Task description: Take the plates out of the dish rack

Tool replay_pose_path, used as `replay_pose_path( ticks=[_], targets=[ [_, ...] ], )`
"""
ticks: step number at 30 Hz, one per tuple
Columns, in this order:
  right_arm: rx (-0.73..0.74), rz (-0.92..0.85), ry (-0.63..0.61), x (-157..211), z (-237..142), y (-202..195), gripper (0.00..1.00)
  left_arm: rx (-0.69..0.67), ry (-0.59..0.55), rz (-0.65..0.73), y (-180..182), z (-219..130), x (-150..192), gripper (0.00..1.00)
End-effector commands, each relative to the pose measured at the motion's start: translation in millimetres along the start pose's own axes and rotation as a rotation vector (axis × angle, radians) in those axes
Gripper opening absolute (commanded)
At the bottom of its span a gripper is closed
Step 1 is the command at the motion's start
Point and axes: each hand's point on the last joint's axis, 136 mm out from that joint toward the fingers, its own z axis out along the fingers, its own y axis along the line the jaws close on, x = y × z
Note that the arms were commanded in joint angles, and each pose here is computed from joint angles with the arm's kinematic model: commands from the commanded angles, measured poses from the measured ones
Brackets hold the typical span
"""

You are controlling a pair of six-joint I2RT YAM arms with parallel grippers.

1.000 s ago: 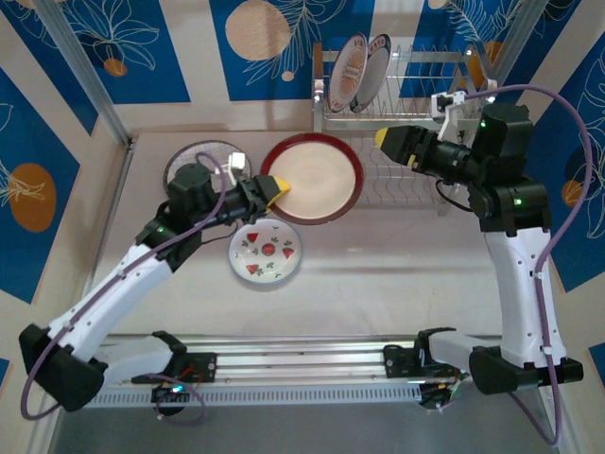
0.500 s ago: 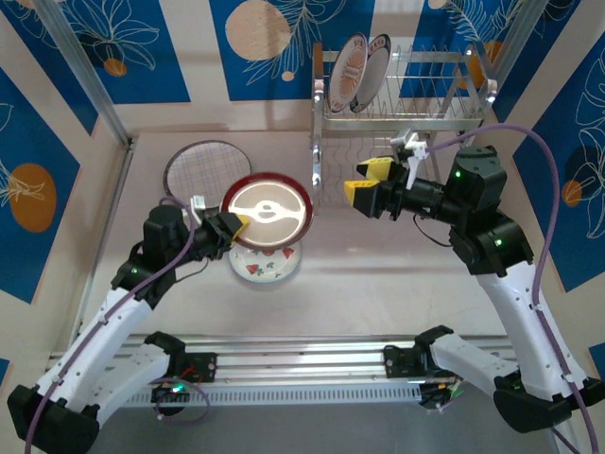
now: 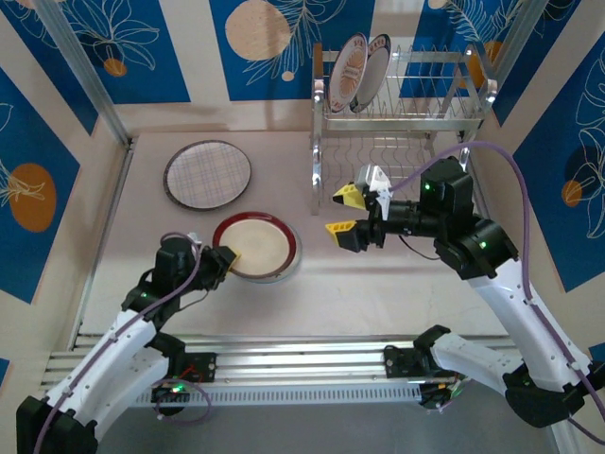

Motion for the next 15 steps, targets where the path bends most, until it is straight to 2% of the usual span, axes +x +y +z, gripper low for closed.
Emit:
replay_pose_path(
  ticks=[1,15],
  targets=[
    [-0.023,-0.037,0.033,8.6,4.9,4.1,0.68,0.177,-0.083,0.044,-41.0,-4.1,-17.7,0.0],
    [-0.017,-0.005,0.056,17.9,11.9,2.7,0.68,0.124,-0.079,0.041,-17.1,29.3,-23.5,0.0]
  ],
)
